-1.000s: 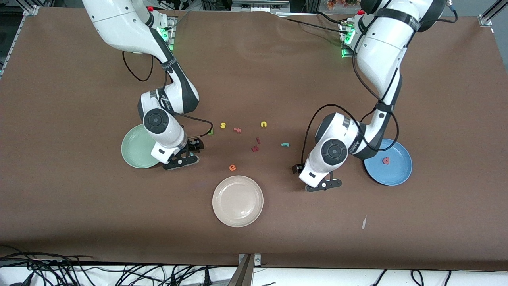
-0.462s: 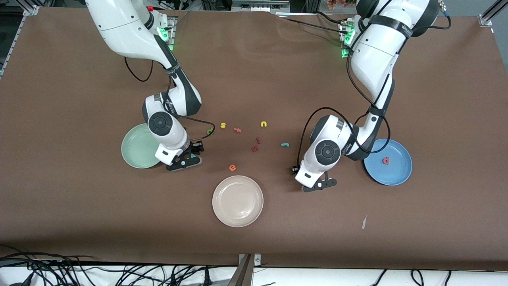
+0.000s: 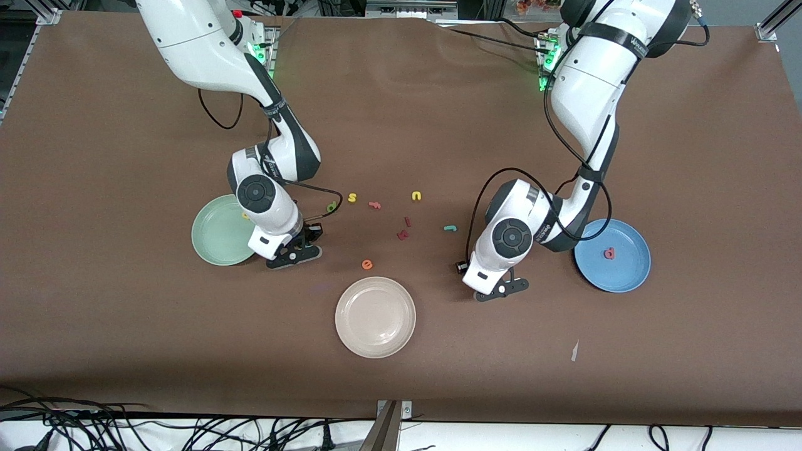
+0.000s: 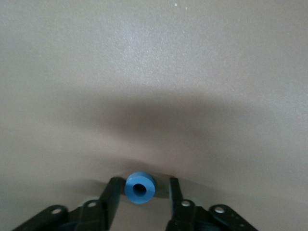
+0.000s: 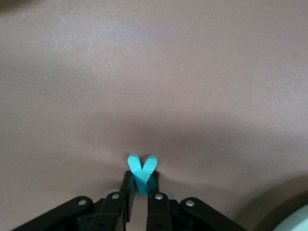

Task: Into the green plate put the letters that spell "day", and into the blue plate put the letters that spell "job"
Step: 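Open both grippers over the blue and green plates, releasing the o and y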

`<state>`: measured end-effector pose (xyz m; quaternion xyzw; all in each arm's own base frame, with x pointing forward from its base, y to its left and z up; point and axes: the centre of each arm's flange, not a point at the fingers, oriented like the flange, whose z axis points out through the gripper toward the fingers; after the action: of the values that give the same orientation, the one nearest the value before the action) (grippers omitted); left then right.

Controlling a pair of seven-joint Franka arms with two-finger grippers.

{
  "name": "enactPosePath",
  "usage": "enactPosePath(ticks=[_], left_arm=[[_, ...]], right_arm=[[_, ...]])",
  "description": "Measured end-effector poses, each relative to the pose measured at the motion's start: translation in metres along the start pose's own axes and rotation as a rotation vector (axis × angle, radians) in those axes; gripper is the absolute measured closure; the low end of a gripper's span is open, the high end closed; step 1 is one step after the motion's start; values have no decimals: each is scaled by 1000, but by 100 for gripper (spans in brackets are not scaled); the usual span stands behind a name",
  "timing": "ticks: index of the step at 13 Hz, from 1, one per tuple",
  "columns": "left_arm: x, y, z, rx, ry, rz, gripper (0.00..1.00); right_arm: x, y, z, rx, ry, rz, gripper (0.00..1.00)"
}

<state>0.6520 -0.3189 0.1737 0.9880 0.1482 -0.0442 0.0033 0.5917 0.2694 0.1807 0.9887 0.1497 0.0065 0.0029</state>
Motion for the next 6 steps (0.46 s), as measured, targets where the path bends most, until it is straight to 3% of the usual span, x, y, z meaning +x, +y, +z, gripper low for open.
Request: enactPosePath(ticks=[1,2,6], left_arm=[[-1,0,1,1,-1,-2,52],[-1,1,0,0,0,-4,59],[0,0,0,0,1,-7,65]], right_arm=[[2,0,-4,1,8,-5,85],[5,0,-10,3,20,-8,85],[13,14,-46,-4,42,-5,85]])
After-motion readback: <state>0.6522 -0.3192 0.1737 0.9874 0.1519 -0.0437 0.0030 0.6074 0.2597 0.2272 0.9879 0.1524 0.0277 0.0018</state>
